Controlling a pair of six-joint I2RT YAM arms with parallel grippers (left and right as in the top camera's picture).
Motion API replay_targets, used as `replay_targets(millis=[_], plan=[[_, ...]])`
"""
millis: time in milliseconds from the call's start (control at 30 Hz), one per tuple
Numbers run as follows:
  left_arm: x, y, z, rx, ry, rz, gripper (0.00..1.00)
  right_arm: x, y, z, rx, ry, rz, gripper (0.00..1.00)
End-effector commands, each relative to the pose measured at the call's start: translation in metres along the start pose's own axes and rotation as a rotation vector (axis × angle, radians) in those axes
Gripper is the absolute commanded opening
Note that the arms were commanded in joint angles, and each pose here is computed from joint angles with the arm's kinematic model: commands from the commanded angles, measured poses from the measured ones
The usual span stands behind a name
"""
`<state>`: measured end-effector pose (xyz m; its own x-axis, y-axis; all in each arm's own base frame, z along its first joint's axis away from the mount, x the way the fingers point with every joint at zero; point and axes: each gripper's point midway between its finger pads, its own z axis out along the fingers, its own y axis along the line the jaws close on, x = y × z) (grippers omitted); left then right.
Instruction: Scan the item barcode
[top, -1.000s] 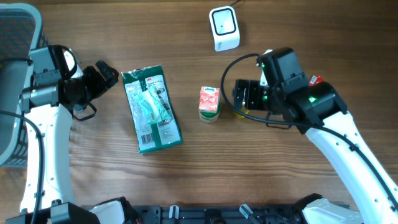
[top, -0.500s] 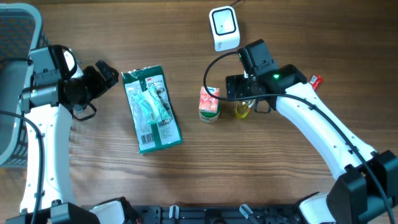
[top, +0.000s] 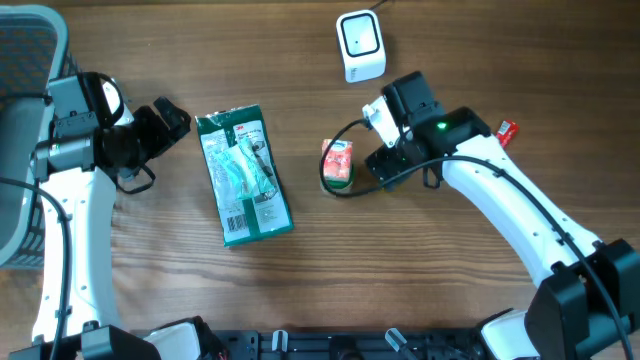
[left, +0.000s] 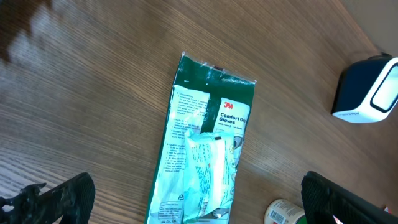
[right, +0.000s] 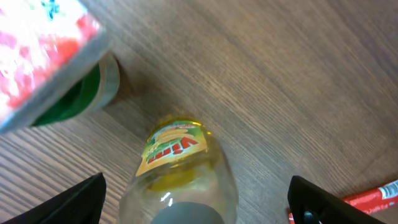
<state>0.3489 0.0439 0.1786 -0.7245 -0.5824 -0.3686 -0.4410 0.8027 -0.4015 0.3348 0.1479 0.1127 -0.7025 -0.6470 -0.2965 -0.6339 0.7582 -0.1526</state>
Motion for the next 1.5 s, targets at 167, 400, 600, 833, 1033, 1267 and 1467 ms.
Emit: replay_targets(millis=[167, 400, 600, 833, 1033, 1267, 1467], plan=[[-0.003, -0.002, -0.003, 0.002, -0.016, 0.027, 1.0, 0.006, 0.013, 0.007, -0.077, 0.017, -0.046, 0.75], [-0.003, -0.002, -0.003, 0.002, -0.015, 0.026, 1.0, 0.017, 0.008, 0.007, -0.042, 0.068, 0.02, 0.6], [-0.003, -0.002, -0.003, 0.002, -0.016, 0.027, 1.0, 0.028, -0.008, 0.006, 0.071, 0.114, 0.316, 0.54], [-0.003, -0.002, -0.003, 0.002, -0.016, 0.027, 1.0, 0.036, -0.006, 0.003, 0.101, 0.133, 0.727, 0.55], [-0.003, -0.002, -0.003, 0.002, -0.015, 0.026, 1.0, 0.029, -0.008, -0.005, 0.099, 0.102, 0.79, 0.56], [-0.003, -0.002, -0.003, 0.002, -0.015, 0.026, 1.0, 0.012, -0.014, -0.021, 0.087, 0.037, 0.659, 0.82], [-0.003, -0.002, -0.003, 0.002, -0.015, 0.026, 1.0, 0.011, -0.015, -0.021, 0.083, 0.042, 0.465, 0.95]])
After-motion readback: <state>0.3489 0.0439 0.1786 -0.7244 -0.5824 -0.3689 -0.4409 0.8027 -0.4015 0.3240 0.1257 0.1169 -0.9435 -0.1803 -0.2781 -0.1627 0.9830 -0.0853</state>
